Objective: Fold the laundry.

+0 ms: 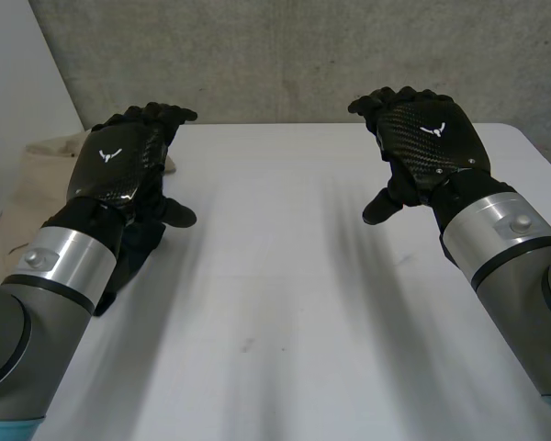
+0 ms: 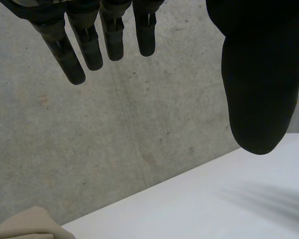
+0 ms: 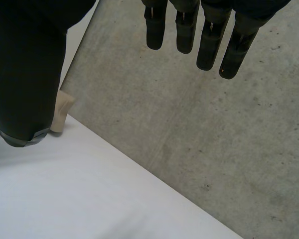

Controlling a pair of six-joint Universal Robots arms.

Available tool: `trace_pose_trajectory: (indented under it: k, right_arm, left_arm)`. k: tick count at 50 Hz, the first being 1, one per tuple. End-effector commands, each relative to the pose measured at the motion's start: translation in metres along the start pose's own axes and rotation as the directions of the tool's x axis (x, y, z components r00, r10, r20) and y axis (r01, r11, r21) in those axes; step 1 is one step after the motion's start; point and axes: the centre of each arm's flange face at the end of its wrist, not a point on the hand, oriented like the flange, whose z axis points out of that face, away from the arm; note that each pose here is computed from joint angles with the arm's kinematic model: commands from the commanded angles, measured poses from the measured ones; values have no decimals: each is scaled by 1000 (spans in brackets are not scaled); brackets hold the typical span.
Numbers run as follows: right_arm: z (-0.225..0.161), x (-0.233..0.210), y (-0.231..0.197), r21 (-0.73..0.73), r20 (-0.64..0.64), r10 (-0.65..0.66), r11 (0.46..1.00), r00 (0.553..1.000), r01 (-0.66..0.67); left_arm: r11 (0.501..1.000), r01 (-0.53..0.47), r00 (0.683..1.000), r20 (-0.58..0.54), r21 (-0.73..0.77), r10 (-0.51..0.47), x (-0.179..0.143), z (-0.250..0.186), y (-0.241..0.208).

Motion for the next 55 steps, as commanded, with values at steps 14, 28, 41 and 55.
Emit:
trace_pose_trajectory:
  k: [14, 28, 41, 55]
  right_arm:
    - [2, 3, -3, 19, -34, -22, 1000, 999, 23]
    - [2, 2, -2, 17, -27, -23, 1000, 999, 24]
    - [1, -2, 1, 1, -12, -54, 999, 998, 54]
    - [0, -5, 8, -22, 1, -67, 998, 998, 67]
  left_arm:
    - [998, -55, 998, 6, 2, 55, -2, 1, 8]
    - [998, -56, 998, 13, 13, 56, -4, 3, 6]
    - [978, -207, 965, 158, -38, 210, -63, 57, 21]
    - [877, -377, 824, 324, -299, 465, -198, 114, 106]
